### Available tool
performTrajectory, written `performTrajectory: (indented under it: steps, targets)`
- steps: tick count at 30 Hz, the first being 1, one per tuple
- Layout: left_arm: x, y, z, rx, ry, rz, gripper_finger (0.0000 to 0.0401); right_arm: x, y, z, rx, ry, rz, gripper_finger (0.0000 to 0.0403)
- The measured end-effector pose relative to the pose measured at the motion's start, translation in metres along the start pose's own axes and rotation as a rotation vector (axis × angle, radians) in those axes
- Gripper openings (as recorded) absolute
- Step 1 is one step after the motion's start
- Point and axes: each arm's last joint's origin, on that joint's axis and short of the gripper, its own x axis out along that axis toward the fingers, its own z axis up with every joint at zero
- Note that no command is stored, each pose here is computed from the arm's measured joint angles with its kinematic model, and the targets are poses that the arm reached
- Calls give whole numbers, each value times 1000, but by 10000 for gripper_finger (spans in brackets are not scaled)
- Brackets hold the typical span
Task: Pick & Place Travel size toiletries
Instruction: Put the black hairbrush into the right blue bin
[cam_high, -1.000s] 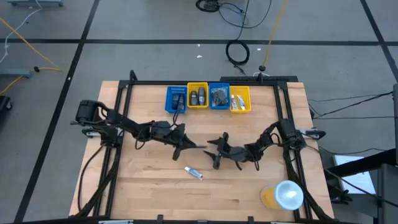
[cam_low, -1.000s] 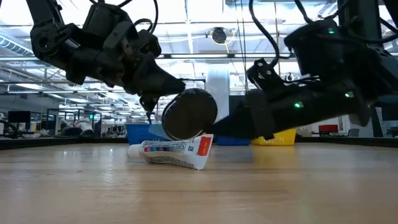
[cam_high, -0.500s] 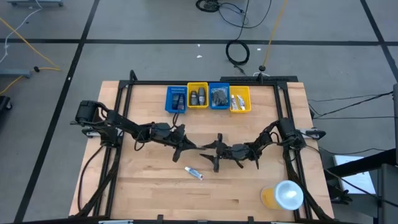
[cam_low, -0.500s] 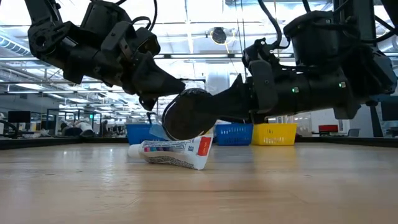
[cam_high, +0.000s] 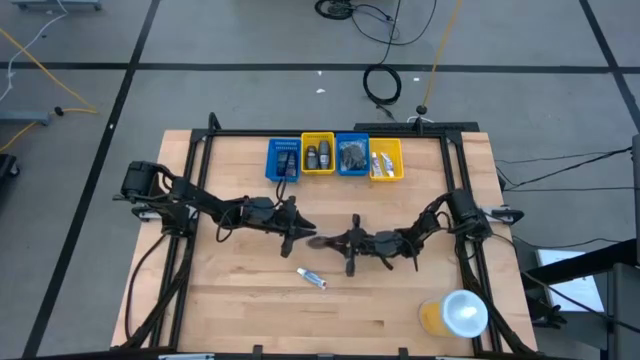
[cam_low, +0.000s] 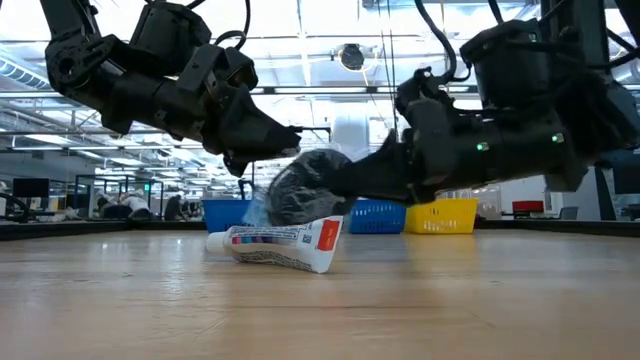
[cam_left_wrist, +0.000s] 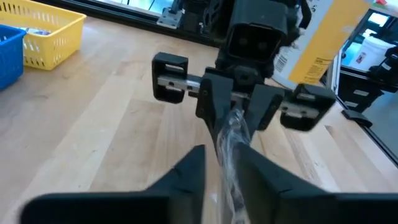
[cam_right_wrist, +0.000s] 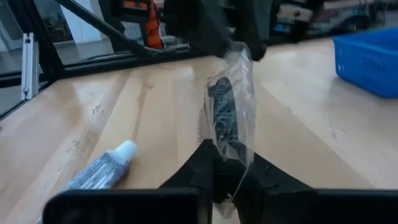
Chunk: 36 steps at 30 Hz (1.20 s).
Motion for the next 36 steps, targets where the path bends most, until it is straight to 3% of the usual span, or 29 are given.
performTrajectory:
  steps: [6, 9, 15, 18, 24, 31, 36]
  targets:
    - [0, 1, -4, -6, 51, 8, 209, -17, -19, 19, 77, 127, -107, 40]
    - [-1, 2, -12, -24, 119, 44, 265, -27, -27, 41, 50, 200, -198, 33]
    - [-2, -11, -25, 10, 165, 253, 331, -37, -65, 109, 10, 325, -381, 26]
    - [-2, -20, -30, 34, 137, 356, 342, -42, -94, 137, -24, 392, -470, 36]
    - [-1, -26, -42, 84, 131, 482, 337, -35, -155, 176, -44, 443, -471, 32]
    - [5, -23, -55, 97, 149, 503, 310, -28, -219, 179, 52, 553, -447, 38]
    - [7, -21, -62, 100, 175, 508, 297, -32, -244, 168, 156, 602, -409, 40]
